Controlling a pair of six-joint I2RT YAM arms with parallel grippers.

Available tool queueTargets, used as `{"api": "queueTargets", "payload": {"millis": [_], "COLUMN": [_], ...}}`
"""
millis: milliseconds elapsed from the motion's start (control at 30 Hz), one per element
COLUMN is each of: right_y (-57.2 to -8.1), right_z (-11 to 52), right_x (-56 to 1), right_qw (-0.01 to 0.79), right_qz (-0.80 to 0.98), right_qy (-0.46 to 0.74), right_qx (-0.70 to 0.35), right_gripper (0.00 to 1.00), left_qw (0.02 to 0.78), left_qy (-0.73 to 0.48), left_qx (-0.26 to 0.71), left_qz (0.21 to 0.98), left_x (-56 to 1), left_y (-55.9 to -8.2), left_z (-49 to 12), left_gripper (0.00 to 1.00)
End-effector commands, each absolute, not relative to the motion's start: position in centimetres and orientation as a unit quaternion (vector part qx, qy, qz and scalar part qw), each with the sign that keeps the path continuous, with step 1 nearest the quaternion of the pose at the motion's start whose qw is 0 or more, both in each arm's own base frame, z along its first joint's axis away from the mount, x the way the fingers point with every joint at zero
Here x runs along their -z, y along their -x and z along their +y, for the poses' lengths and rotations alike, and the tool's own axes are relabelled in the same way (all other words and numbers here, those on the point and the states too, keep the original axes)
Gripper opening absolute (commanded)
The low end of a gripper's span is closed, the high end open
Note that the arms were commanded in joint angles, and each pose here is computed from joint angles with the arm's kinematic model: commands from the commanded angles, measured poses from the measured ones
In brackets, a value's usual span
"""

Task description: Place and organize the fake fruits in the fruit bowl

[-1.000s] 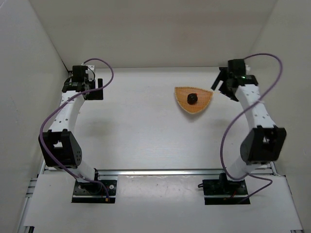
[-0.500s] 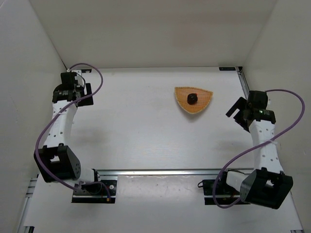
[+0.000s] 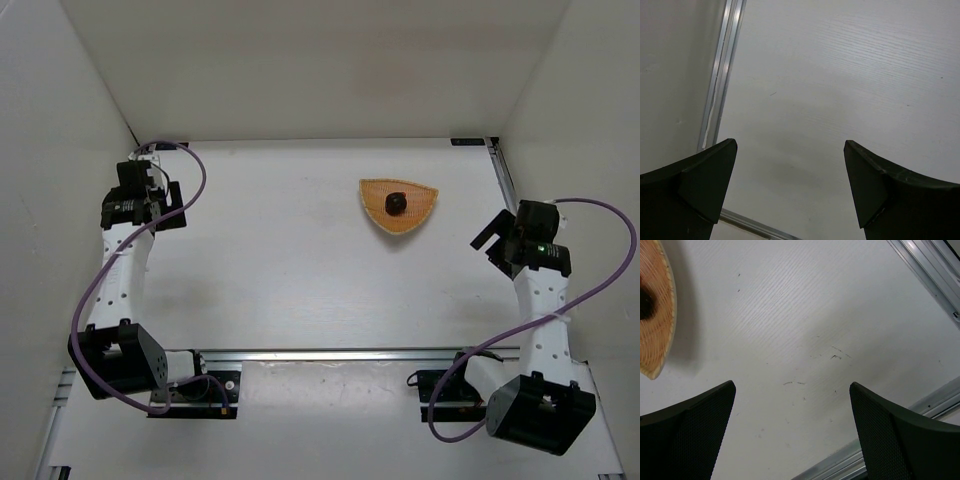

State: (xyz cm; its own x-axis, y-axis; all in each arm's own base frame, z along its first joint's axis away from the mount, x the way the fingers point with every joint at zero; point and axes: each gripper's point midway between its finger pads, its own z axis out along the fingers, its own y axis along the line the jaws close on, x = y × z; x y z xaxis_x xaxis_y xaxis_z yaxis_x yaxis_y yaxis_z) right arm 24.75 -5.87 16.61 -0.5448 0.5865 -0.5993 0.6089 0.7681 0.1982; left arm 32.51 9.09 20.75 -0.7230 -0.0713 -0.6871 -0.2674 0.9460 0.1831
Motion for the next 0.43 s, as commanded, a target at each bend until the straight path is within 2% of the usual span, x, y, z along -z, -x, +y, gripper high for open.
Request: {"api": "queueTargets", "payload": {"millis": [0,400], "right_y": [-24.14,-23.55], "right_z": [-6.16,-6.03], "right_x": [-16.93,-16.55], "right_qw": [0.341,0.342], "right_qz": [0.875,0.874], "right_qy": [-0.344,-0.344], "right_qx": [0.025,0.025], "right_gripper": [0.99,0.99], "left_qw": [0.369,0.371], "left_qy": [0.101,0.101], "left_qx": [-0.142,-0.132], "left_qz": [0.913,0.914], "left_x": [-21.58,-21.82], "left_y": [-31.73,-32.02], "left_z": [9.28,8.97], "left_gripper": [0.99,0.99]}}
